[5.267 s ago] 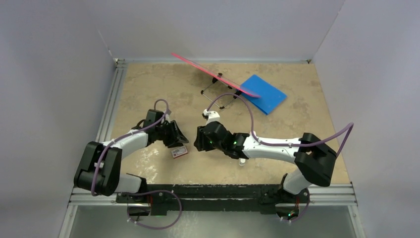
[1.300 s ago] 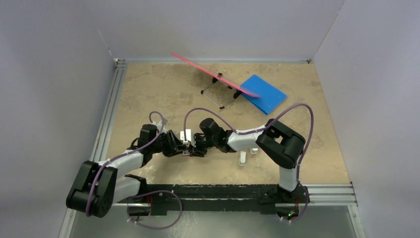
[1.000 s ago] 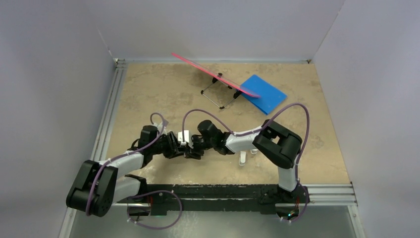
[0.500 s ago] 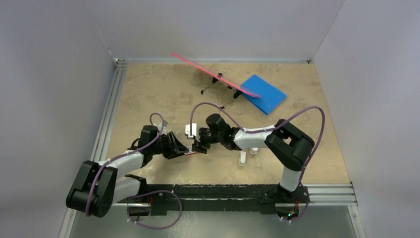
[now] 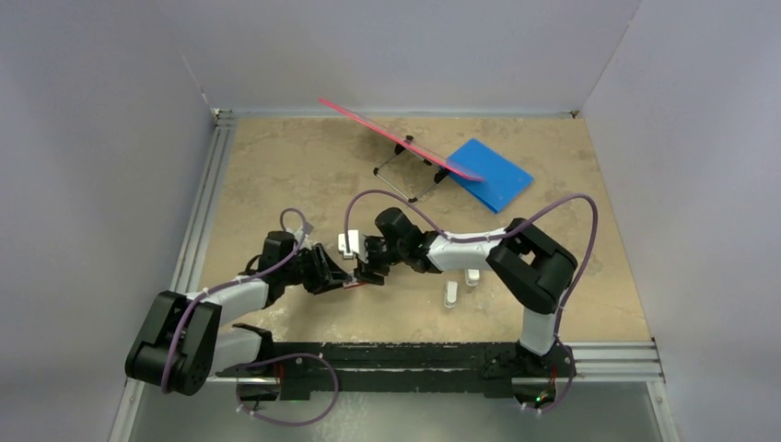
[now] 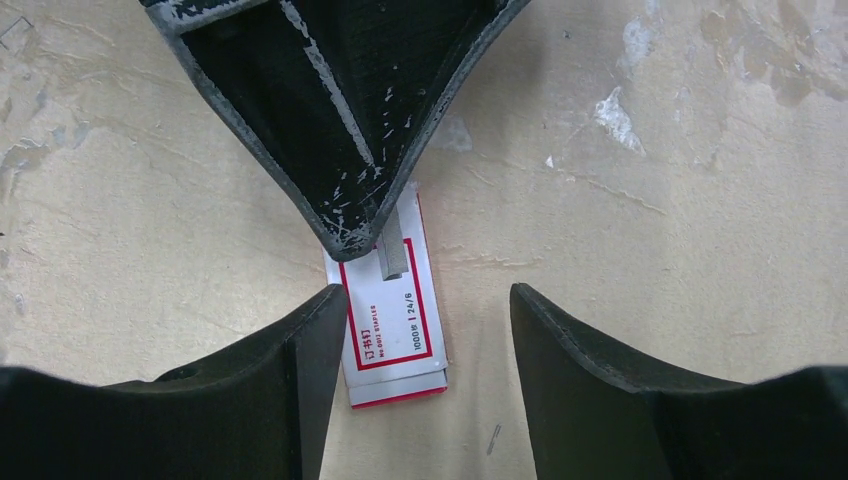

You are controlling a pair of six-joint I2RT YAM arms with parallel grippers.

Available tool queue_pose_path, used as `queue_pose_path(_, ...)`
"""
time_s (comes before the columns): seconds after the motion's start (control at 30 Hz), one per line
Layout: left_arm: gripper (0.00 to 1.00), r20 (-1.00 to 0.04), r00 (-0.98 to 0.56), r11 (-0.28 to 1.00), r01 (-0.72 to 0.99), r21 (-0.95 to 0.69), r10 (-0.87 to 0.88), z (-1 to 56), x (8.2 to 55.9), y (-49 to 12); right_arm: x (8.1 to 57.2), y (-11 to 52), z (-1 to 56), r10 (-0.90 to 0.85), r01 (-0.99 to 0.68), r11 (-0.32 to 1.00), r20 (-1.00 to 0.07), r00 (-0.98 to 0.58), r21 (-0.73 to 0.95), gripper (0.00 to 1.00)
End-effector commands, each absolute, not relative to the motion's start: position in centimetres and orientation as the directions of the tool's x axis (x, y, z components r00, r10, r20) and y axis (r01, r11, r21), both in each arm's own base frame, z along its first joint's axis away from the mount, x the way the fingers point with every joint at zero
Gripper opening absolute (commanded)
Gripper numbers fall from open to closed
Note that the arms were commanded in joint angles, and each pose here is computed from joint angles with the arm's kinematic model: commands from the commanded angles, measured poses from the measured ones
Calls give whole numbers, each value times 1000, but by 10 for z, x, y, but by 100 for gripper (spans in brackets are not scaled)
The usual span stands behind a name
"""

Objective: Load the staples into the stapler

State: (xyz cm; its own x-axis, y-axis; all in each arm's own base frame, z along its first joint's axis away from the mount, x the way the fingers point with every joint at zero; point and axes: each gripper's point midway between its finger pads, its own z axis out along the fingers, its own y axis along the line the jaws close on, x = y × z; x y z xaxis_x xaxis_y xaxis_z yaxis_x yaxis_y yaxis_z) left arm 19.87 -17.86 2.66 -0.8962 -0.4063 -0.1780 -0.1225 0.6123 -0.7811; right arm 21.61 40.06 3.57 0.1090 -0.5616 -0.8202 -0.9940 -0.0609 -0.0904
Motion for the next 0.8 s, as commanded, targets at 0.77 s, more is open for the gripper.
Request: queue_pose_path(0.77, 36, -262, -881, 602, -32, -798, -394, 46, 214, -183, 204, 405, 46, -534, -989, -127, -835, 131, -74, 67)
